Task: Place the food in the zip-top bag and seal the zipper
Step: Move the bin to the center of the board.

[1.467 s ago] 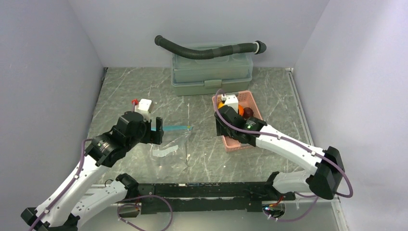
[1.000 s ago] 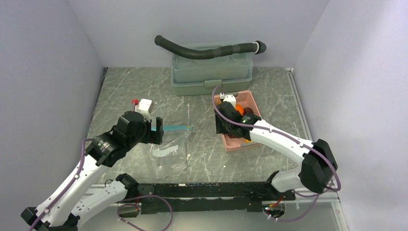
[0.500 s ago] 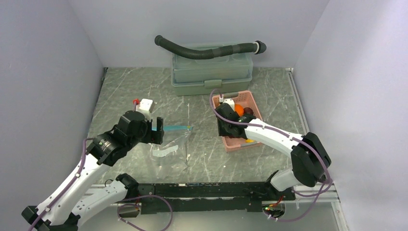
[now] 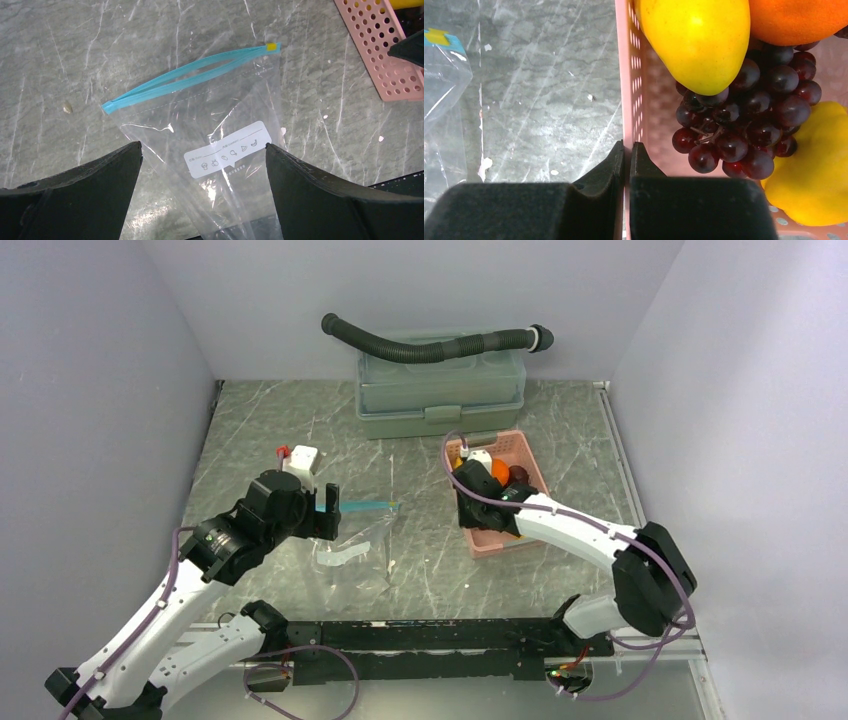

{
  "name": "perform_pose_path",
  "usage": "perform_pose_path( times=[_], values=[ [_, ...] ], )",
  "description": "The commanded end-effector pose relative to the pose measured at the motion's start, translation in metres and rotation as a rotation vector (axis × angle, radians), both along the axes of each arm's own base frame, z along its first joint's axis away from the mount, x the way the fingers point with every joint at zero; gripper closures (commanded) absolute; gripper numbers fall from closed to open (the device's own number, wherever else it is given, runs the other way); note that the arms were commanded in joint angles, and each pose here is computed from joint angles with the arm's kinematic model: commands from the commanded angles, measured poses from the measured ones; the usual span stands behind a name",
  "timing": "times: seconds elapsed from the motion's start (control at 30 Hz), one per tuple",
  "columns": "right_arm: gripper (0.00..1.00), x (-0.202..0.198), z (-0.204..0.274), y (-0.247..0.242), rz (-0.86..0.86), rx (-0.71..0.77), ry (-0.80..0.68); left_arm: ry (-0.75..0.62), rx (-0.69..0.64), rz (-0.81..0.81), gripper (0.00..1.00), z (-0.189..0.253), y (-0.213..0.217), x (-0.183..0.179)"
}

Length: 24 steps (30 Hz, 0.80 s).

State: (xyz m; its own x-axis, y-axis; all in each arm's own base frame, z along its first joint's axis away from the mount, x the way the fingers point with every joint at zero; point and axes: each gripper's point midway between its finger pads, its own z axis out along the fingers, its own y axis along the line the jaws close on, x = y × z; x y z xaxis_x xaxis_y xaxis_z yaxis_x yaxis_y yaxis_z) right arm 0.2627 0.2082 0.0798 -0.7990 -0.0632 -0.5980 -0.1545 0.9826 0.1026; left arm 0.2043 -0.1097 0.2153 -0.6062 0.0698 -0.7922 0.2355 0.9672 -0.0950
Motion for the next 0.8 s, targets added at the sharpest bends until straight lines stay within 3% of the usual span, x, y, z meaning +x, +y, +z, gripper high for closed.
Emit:
perform_pose_path(
  times=[0.0,0.33,0.6,0.77],
  values=[
    [1.00,-0.007,0.009,-0.009,-0.056,0.039,-0.016,-0.005,-0.020,0.007,0.01,0.003,-0.003,0.002],
    [1.00,-0.030,0.005,-0.030,-0.186,0.075,-0.021,-0.006,-0.026,0.002,0.01,0.004,-0.005,0.002],
    [1.00,-0.031,0.001,-0.026,-0.179,0.088,-0.013,-0.004,-0.026,0.000,0.01,0.004,-0.004,0.002],
    [0.80,-0.029,0.009,-0.020,-0.164,0.085,-0.024,-0.001,-0.022,0.005,0.01,0.003,-0.004,0.002]
  ],
)
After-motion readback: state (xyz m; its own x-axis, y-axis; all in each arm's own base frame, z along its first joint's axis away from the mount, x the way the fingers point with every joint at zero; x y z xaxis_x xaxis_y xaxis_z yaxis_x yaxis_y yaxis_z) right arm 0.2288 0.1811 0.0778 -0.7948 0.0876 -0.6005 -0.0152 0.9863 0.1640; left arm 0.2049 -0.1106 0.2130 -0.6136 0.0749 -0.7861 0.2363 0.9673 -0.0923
